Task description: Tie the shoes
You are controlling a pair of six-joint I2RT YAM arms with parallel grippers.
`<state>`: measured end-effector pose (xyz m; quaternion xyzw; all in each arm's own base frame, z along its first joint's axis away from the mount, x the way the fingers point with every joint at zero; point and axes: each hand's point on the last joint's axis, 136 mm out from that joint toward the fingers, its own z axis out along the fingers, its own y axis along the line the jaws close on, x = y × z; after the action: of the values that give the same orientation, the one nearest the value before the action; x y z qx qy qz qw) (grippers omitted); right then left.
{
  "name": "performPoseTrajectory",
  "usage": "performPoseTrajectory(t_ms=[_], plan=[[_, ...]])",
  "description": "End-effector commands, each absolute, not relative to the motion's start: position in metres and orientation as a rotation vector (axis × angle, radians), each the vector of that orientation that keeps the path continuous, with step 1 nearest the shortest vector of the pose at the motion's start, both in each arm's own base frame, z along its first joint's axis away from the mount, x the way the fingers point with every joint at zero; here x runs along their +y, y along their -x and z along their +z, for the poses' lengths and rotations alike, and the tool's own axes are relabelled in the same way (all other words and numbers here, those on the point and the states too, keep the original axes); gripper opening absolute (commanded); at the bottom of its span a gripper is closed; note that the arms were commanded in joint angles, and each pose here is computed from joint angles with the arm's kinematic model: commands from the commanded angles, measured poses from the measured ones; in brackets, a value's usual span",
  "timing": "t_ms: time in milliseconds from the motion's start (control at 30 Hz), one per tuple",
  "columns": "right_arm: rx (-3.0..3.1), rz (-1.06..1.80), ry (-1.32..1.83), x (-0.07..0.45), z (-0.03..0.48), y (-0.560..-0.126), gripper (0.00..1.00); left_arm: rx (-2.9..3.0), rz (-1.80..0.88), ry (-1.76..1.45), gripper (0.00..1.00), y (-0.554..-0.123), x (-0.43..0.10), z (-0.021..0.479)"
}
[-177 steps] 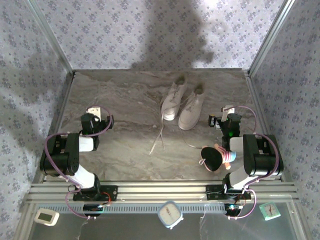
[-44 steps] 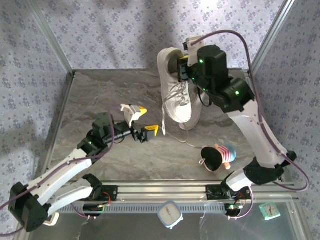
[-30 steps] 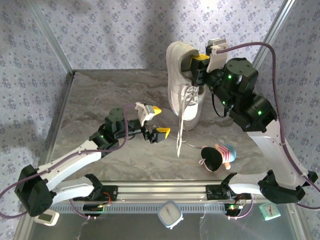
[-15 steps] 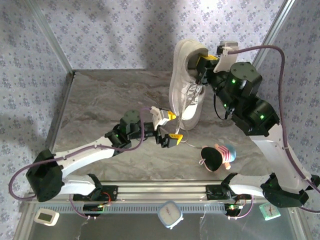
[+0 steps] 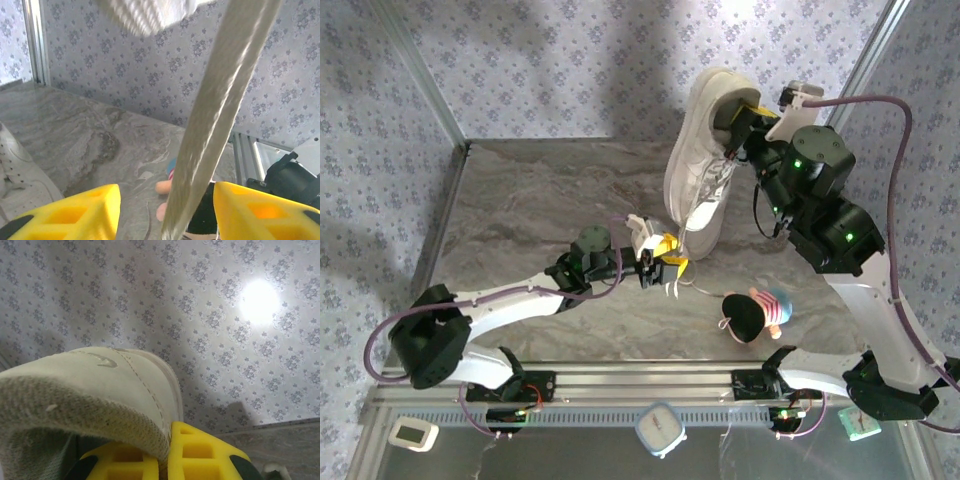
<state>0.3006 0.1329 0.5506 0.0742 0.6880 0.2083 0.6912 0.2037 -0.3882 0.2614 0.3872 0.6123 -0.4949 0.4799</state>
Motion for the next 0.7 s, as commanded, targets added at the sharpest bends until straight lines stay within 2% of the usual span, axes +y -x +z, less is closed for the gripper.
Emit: performPoseTrajectory(t_ms=[0, 233, 267, 333, 533, 667], plan=[[1.336, 0.579, -0.29, 0.104, 0.606, -0.275, 0.0, 1.454, -1.261, -0.943, 0.45, -0.198, -0.393, 0.264], [1.333, 0.582, -0.317, 0.095, 0.604, -0.273, 0.0, 1.472, -1.274, -0.945, 0.37, -0.2, -0.398, 0.259], [1.333, 0.582, -0.318, 0.094, 0.603, -0.273, 0.0, 1.469, -1.275, -0.945, 0.42, -0.201, -0.399, 0.26], [1.333, 0.581, -0.323, 0.092, 0.602, -0.273, 0.0, 1.468, -1.281, -0.944, 0.59, -0.201, -0.401, 0.261], [1.333, 0.59, -0.331, 0.09, 0.602, -0.272, 0.0, 1.469, -1.297, -0.942, 0.62, -0.204, -0.41, 0.261], [1.333, 0.591, -0.337, 0.088, 0.602, -0.271, 0.0, 1.468, -1.314, -0.938, 0.59, -0.205, -0.418, 0.259]])
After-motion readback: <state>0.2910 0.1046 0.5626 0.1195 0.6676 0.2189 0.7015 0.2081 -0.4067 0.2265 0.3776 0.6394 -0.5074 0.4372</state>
